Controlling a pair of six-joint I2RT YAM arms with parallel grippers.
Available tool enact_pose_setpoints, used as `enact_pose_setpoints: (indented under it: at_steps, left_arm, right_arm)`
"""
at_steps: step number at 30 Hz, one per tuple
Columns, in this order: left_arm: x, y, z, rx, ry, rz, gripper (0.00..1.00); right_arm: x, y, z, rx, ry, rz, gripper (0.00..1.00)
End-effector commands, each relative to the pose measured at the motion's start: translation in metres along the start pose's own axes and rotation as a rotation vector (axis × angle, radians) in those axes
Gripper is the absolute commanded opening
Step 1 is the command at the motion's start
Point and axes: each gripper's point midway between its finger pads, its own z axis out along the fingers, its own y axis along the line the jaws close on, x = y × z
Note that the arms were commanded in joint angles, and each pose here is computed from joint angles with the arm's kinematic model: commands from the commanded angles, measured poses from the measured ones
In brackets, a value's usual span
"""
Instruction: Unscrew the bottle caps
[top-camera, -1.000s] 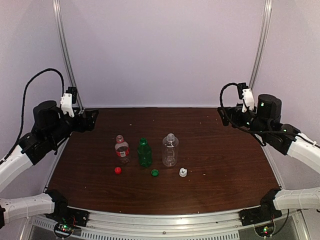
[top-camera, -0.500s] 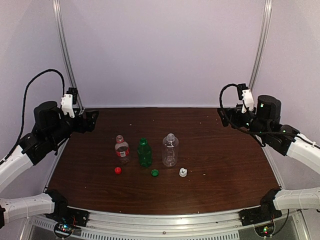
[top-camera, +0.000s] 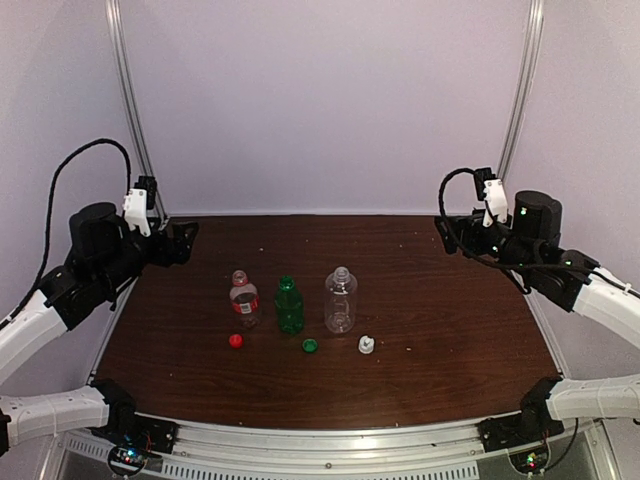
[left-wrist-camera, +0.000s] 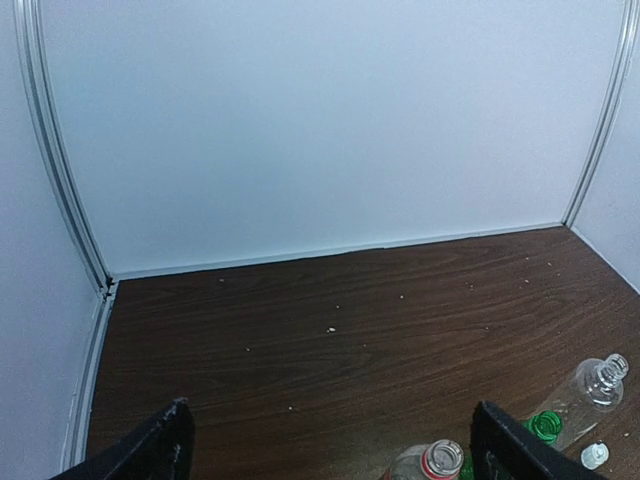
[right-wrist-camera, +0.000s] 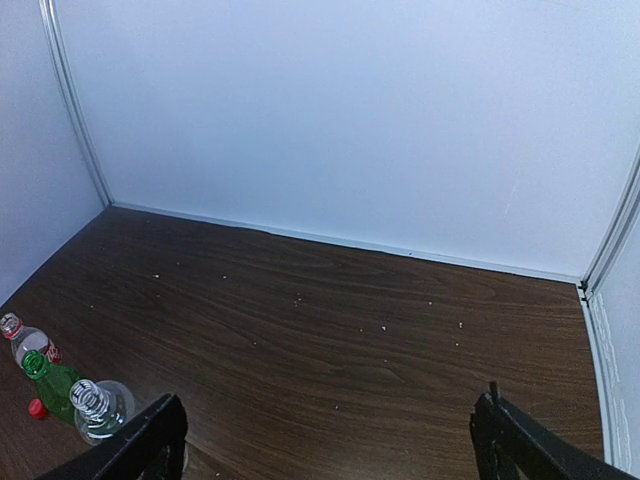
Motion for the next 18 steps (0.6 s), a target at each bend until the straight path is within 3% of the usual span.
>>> enact_pose_setpoints:
  at_steps: [1,18]
  left_arm:
    - [-0.0086,0.0029,0.0006,-0.011,-0.041,-0.003,0.98]
    - [-0.0074,0.0027,0.0014,-0.011,-0.036,-0.002,0.98]
  right_arm:
    - [-0.0018,-0.0049,-0.0005,0.02,-0.021,0.017,1.0]
    - [0.0004,-0.0049,0.0018,0.023,-0.011,0.022,1.0]
